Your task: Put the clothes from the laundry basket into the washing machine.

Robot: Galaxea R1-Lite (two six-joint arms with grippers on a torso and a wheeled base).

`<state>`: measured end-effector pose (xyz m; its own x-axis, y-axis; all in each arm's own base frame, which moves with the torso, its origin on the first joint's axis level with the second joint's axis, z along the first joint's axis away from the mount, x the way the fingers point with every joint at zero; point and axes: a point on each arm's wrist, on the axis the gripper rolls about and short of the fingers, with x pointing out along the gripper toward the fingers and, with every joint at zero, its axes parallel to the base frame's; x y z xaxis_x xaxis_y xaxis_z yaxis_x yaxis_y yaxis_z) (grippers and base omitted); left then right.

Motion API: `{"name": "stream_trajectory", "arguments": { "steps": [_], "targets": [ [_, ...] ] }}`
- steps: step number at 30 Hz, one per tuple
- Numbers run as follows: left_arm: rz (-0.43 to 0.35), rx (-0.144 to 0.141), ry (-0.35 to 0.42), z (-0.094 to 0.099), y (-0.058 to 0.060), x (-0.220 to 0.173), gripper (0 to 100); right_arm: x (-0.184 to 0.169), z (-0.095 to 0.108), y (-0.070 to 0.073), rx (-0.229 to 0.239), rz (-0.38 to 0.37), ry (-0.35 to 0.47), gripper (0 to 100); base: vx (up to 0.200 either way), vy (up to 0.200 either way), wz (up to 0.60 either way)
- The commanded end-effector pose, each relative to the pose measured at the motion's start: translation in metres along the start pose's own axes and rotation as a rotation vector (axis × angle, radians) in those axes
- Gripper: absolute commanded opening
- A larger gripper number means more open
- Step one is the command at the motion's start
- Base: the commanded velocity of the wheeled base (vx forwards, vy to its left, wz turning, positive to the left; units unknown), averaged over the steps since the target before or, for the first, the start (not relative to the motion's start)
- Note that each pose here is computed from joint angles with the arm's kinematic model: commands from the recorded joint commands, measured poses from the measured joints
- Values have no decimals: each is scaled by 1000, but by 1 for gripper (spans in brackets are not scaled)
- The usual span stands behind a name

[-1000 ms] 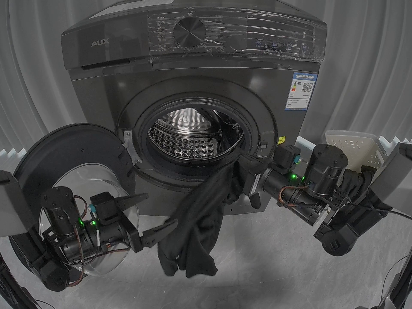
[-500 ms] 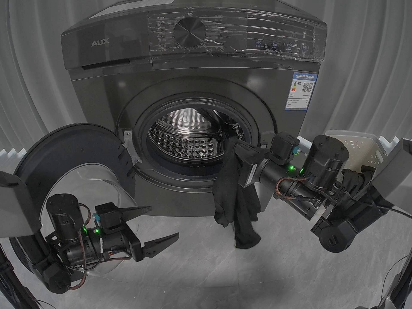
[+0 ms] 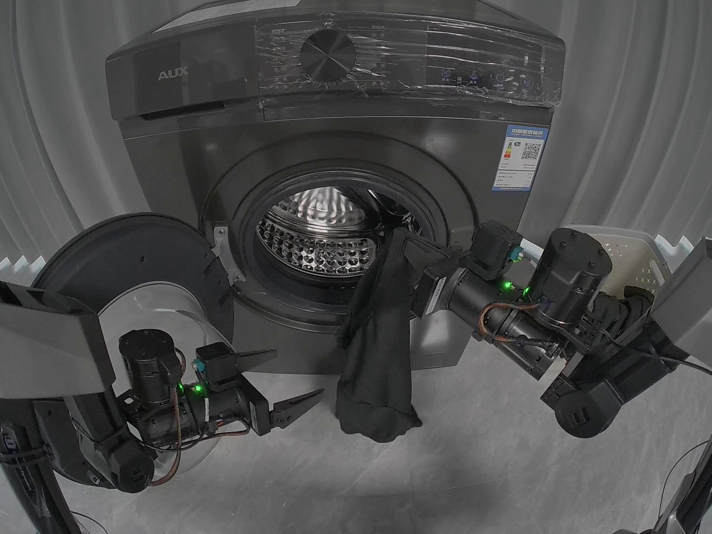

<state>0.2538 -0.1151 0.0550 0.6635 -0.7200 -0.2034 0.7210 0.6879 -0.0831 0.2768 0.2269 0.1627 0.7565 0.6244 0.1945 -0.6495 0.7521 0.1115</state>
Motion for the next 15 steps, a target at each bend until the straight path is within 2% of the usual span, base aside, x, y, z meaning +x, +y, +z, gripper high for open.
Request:
{"name": "stream_trajectory", "arguments": {
  "steps": [1,15],
  "targets": [
    [8,-17,37,-12,4,4,100,-1,6,4,4,13,-19,0,0,0,0],
    [-12,-30,60,-21,7,14,100,-3,7,21,17,62,-27,0,0,0,0]
  ]
}}
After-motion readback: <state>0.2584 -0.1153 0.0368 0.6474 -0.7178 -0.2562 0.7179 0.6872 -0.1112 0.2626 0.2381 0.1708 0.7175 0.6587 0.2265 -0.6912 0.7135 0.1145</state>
